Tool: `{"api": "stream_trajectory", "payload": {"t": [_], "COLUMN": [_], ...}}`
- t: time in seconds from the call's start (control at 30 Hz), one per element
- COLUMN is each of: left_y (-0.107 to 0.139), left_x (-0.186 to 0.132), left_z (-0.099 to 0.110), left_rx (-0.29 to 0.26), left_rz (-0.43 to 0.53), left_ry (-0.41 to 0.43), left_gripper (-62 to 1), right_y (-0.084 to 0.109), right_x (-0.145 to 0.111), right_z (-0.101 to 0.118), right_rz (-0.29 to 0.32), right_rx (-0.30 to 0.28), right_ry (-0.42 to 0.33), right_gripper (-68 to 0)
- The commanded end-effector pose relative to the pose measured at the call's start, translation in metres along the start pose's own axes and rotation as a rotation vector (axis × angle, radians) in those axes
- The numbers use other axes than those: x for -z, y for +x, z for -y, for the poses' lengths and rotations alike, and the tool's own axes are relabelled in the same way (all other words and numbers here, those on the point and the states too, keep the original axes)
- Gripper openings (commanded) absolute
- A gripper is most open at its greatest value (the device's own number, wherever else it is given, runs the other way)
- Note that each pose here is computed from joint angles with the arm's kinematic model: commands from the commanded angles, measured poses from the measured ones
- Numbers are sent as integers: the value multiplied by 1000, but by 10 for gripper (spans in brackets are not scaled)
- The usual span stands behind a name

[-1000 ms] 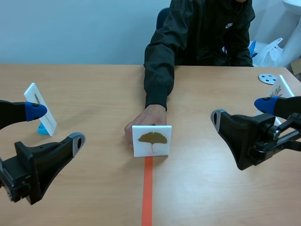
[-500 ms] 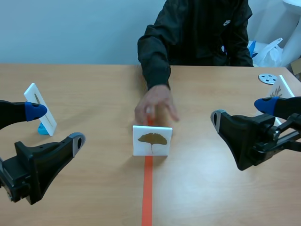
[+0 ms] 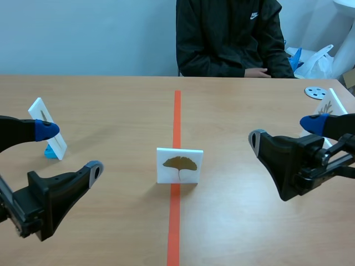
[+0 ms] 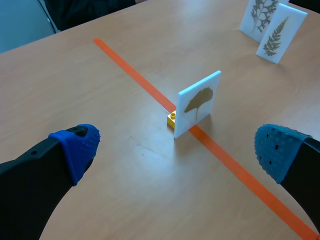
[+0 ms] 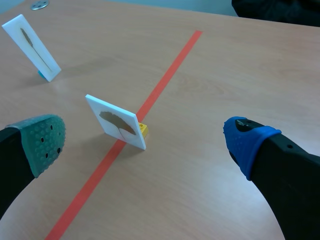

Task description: Sort the leaf by its shape. The table is split by an orange tape line. A compound leaf with several leaflets goes to the left side, a simple leaf with one blade goes to the right side. Return to the home posture when a red brick is placed on the table.

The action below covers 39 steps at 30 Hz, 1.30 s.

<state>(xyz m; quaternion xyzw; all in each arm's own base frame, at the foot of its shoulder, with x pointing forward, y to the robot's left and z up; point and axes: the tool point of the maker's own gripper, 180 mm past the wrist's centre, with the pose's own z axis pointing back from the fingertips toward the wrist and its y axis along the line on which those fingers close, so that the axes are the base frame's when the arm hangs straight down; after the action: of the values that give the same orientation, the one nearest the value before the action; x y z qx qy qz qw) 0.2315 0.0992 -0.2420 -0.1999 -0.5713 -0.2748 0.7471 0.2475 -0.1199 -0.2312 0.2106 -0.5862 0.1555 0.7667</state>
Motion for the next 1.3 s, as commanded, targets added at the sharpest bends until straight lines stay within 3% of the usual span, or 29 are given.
{"api": "stream_trajectory", "payload": {"t": [0.0,0.5,0.73,0.93,1.27], "left_y": [4,-26,-48,-53,-62], "left_x": [5,57,79,97,133], "left_z": [1,-6,2,2,4], "left_rx": [-4,45,78,91,67], "left_rz": [27,26,11,33,40], "left_ry": [-13,-78,-146,-174,-214], "left_gripper": [14,14,14,14,14], "right_y": [8,3,3,0,-2], "right_x": [0,0,0,0,0], "right_z": [3,6,8,12,15], "right_rz": [25,0,-3,-18,-33], "right_rx": [-10,-49,-52,-66,-64], "right_ry": [-2,-18,-24,-45,-62], "right_gripper": [4,4,4,4,4]}}
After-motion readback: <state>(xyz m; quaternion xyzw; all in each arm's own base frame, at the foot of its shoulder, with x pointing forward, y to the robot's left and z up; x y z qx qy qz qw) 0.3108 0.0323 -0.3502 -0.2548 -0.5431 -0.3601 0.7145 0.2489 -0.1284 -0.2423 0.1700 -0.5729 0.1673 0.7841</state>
